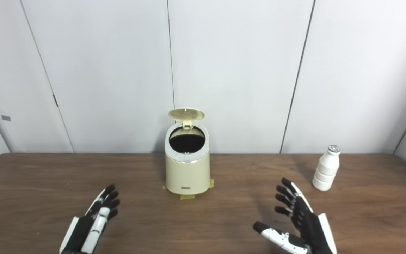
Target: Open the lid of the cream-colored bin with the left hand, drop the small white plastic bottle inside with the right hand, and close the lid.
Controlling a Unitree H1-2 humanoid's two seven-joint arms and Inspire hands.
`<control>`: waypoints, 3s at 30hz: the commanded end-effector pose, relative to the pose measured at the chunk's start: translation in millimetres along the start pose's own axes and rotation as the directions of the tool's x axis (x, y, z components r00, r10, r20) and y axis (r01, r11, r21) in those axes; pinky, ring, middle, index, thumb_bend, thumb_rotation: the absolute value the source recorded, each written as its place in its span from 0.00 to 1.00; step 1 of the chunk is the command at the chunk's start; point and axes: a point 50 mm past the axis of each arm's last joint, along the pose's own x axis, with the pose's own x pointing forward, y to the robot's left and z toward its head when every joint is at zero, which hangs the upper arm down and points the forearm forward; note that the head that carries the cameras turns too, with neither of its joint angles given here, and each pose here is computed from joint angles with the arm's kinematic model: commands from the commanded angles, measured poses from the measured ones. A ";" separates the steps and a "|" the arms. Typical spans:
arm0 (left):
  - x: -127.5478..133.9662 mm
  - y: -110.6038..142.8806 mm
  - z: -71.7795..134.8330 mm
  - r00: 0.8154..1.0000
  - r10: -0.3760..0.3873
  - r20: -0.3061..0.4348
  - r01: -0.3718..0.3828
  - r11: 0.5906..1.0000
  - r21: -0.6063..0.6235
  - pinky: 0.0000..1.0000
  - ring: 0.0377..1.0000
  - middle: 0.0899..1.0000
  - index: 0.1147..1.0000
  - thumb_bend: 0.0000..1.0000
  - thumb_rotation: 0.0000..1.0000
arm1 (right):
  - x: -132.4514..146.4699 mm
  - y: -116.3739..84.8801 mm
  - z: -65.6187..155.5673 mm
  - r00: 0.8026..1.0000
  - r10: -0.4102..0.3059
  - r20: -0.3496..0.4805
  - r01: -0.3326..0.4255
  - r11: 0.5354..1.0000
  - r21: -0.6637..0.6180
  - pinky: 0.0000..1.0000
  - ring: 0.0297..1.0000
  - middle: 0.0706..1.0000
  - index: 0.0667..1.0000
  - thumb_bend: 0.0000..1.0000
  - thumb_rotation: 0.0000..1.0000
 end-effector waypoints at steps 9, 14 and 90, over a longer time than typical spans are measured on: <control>-3.4 5.2 -0.4 0.999 0.004 0.037 -0.003 1.000 -0.023 0.92 0.93 0.94 0.98 0.51 0.82 | 8.6 -47.0 9.3 0.994 -0.098 0.056 0.101 0.993 -0.066 0.76 0.85 0.88 0.88 0.83 0.21; -4.6 11.4 0.4 0.999 0.008 0.031 -0.007 0.999 -0.044 0.92 0.94 0.96 0.97 0.49 0.78 | 13.9 -64.0 1.3 0.987 -0.141 0.073 0.149 0.983 -0.107 0.74 0.85 0.88 0.88 0.83 0.18; 9.3 52.4 54.4 0.999 -0.004 0.035 0.003 1.000 0.016 0.98 0.95 0.96 1.00 0.26 0.60 | 209.0 -114.9 15.7 0.955 -0.294 -0.029 0.261 0.887 -0.380 0.80 0.84 0.86 0.84 0.86 0.10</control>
